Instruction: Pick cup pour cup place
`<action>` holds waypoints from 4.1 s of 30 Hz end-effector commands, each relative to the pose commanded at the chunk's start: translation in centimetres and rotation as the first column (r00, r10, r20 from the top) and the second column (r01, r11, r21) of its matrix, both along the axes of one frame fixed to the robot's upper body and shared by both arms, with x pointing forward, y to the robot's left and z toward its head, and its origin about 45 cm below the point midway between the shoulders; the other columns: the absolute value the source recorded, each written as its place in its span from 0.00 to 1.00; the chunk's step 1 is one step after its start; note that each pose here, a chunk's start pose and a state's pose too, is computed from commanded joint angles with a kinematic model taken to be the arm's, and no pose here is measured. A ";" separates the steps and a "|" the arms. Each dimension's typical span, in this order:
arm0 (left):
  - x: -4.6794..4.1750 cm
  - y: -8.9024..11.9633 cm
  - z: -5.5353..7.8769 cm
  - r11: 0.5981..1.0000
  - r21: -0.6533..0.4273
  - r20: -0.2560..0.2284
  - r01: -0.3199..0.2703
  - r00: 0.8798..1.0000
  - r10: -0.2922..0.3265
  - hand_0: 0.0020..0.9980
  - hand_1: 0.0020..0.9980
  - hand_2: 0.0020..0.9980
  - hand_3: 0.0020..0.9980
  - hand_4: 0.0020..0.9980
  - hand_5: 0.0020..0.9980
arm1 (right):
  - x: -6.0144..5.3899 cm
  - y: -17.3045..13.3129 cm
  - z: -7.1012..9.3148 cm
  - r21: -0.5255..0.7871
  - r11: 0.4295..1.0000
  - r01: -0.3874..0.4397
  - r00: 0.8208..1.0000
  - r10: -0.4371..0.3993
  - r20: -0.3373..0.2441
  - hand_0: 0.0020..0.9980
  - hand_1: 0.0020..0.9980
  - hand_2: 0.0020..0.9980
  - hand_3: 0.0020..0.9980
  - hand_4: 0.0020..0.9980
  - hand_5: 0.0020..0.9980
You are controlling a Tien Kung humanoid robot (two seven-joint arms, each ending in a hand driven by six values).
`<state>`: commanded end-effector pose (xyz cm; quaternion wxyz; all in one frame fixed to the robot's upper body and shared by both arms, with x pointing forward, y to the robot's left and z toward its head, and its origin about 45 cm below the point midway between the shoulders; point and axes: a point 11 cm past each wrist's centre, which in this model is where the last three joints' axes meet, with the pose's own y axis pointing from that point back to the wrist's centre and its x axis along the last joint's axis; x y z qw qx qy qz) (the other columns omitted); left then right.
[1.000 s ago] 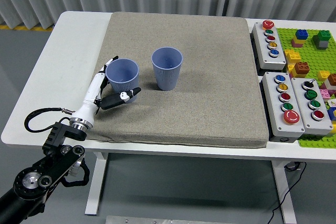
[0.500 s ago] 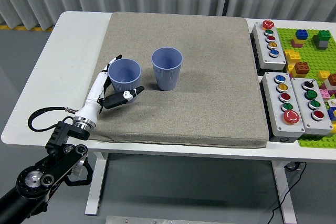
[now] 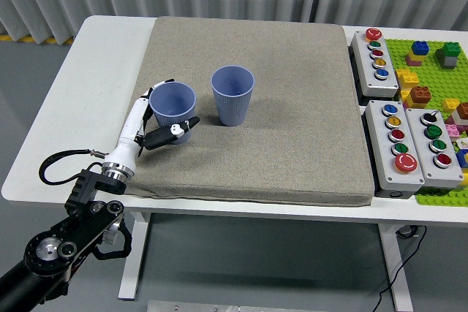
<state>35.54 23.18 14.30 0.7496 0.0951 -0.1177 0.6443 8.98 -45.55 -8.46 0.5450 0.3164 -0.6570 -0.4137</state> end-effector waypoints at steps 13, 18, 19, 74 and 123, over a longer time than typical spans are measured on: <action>-0.14 -0.3 -0.3 1.000 -0.010 -0.006 -0.003 1.000 0.003 0.64 0.59 0.63 0.72 0.96 0.26 | 0.0 0.0 0.0 0.000 1.000 -0.001 1.000 0.001 -0.002 0.64 0.61 0.51 0.59 0.00 0.02; -0.12 -0.3 -0.3 1.000 -0.017 0.001 -0.015 1.000 0.015 0.61 0.53 0.56 0.65 0.95 0.25 | 0.0 0.0 0.0 0.000 1.000 -0.002 1.000 0.002 -0.001 0.64 0.61 0.51 0.59 0.00 0.02; -0.12 -0.3 -0.3 1.000 -0.019 0.002 -0.017 1.000 0.017 0.61 0.53 0.56 0.65 0.95 0.25 | 0.0 0.0 0.0 0.000 1.000 -0.002 1.000 0.002 -0.001 0.64 0.61 0.51 0.59 0.00 0.02; 8.09 -1.1 11.3 0.799 0.583 0.110 0.148 0.960 -0.258 0.53 0.47 0.51 0.57 0.88 0.17 | 0.7 -0.6 0.4 -0.013 1.000 0.006 1.000 -0.006 0.017 0.64 0.61 0.51 0.60 0.00 0.01; 8.97 -4.3 14.6 0.364 0.929 0.089 0.066 0.916 -0.391 0.52 0.47 0.50 0.56 0.88 0.21 | 1.1 -0.8 0.6 -0.017 1.000 0.011 1.000 -0.010 0.026 0.64 0.61 0.51 0.60 0.00 0.01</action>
